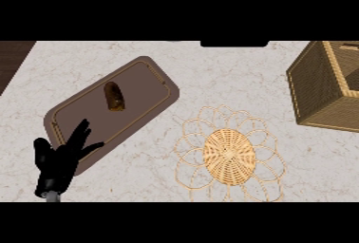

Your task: Pick the bell pepper from the placemat and place it in the basket

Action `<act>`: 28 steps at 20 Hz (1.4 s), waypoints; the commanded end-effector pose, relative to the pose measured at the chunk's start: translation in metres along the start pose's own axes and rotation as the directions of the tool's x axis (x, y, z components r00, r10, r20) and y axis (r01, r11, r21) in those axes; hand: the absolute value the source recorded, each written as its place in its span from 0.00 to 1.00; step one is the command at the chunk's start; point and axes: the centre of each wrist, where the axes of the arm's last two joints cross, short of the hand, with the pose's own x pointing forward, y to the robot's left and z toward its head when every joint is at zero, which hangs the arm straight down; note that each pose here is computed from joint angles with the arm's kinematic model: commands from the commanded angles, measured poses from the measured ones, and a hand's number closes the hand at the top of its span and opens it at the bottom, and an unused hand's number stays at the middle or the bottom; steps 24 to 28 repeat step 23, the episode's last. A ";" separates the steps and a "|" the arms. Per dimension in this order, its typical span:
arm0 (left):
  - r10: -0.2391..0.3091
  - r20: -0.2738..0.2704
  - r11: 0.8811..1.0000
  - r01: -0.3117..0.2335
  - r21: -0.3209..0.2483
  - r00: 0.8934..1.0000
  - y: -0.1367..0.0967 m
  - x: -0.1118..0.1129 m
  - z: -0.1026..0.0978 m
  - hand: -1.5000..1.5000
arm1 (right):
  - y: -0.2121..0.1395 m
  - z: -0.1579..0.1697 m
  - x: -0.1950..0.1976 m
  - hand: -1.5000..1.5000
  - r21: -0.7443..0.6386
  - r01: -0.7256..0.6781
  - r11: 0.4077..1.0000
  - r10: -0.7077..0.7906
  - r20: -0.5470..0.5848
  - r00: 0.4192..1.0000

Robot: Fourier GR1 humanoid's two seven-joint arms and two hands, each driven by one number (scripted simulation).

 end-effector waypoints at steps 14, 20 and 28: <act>-0.048 -0.190 0.998 0.055 0.030 0.981 0.005 -0.028 0.007 0.50 | -0.035 -0.017 -0.038 0.00 -0.100 0.062 0.993 -0.059 0.036 0.998; -0.018 -0.181 1.000 0.022 0.022 0.983 0.007 -0.046 0.016 0.50 | -0.113 -0.023 -0.069 0.00 -0.201 0.116 0.973 -0.125 -0.033 0.992; -0.012 -0.182 0.999 0.019 0.039 0.983 0.008 -0.039 0.007 0.50 | -0.141 -0.015 -0.079 0.00 -0.203 0.137 0.970 -0.145 -0.028 0.989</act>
